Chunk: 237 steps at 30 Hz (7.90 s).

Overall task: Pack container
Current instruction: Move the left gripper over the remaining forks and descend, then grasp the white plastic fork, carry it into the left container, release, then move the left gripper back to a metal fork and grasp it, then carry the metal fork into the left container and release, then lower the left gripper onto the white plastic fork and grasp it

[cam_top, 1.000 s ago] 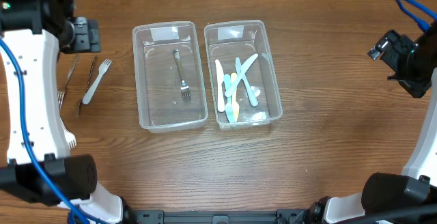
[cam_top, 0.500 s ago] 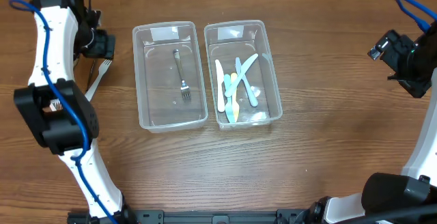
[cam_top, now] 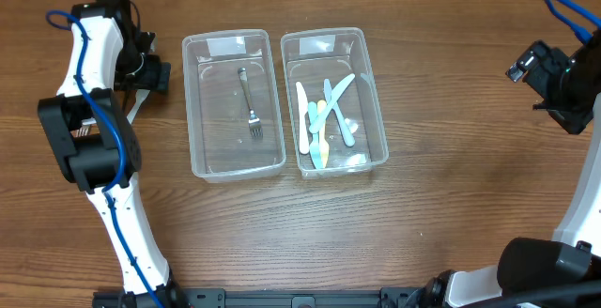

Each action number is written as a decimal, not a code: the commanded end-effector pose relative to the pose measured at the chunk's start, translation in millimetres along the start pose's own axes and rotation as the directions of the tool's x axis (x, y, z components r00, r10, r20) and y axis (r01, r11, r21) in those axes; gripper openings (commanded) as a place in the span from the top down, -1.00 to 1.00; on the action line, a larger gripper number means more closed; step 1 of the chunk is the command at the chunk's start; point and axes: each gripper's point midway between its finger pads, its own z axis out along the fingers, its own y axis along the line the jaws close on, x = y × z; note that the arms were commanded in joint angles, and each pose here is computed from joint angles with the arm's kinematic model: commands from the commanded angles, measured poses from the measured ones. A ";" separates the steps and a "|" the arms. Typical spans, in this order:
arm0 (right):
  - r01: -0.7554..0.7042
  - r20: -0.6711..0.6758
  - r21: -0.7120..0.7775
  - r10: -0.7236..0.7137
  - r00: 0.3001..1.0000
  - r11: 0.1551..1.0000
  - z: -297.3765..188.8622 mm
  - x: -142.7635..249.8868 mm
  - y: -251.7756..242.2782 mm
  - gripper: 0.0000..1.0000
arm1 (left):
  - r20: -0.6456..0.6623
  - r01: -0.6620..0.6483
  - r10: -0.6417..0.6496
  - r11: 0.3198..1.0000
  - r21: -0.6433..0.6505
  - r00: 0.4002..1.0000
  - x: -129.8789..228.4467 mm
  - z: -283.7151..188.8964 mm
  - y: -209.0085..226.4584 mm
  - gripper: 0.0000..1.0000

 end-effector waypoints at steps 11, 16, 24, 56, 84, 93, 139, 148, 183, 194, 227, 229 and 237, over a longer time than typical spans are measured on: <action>0.011 0.012 -0.008 -0.011 1.000 1.000 -2.4 -0.8 2.2 -1.00 | -0.054 -0.089 0.090 0.995 0.036 0.994 0.0 33.1 -27.8 -0.75; 0.011 0.011 -0.008 -0.011 1.000 1.000 -2.4 -0.6 2.2 -1.00 | -0.117 -0.093 0.084 0.993 -0.067 0.990 12.1 31.8 -8.4 -0.61; 0.011 0.011 -0.007 -0.011 1.000 1.000 -2.4 -0.7 2.0 -1.00 | -0.142 -0.077 0.062 0.992 -0.101 0.988 19.0 30.9 5.9 -0.12; 0.010 0.013 0.005 -0.010 1.000 1.000 -2.4 -0.9 -0.1 -1.00 | -0.106 -0.046 0.045 0.999 -0.004 0.993 17.5 35.6 -12.8 0.90; 0.009 0.004 0.006 -0.009 1.000 1.000 -2.3 1.2 -0.4 -1.00 | 0.150 0.082 -0.101 0.988 0.127 0.984 23.8 -111.9 -215.3 0.92; 0.009 0.001 0.007 -0.009 1.000 1.000 -2.3 1.9 -0.7 -1.00 | 0.099 0.050 -0.059 0.994 0.100 0.993 17.7 -83.6 -215.9 0.28; 0.009 -0.006 0.010 -0.009 1.000 1.000 -2.4 3.8 -1.5 -1.00 | 0.047 0.196 -0.194 0.980 -0.043 0.980 130.7 34.5 36.3 -0.78; 0.009 -0.007 0.011 -0.009 1.000 1.000 -2.4 4.0 -1.7 -1.00 | 0.010 0.191 -0.191 0.981 -0.029 0.982 135.5 47.3 33.0 -0.48; 0.009 -0.003 0.009 -0.009 1.000 1.000 -2.3 2.9 -1.2 -1.00 | 0.376 0.133 -0.146 0.989 0.059 0.915 63.8 -194.5 -46.6 0.92; 0.009 -0.004 0.009 -0.009 1.000 1.000 -2.4 3.3 -1.3 -1.00 | 0.247 -0.079 0.044 0.988 0.136 0.968 45.5 -117.8 -209.8 0.92; 0.008 -0.014 0.012 -0.008 1.000 1.000 -2.4 5.6 -2.0 -1.00 | 0.368 0.724 -0.687 0.688 0.051 0.627 216.4 -215.9 52.7 -0.82; 0.008 -0.016 0.013 -0.007 1.000 1.000 -2.4 6.1 -2.2 -1.00 | 0.322 0.746 -0.719 0.664 0.053 0.616 218.7 -176.9 64.0 -0.91; 0.008 -0.016 0.013 -0.008 1.000 1.000 -2.4 6.3 -2.4 -1.00 | 0.160 0.754 -0.753 0.654 0.062 0.639 205.7 -73.5 81.0 -1.00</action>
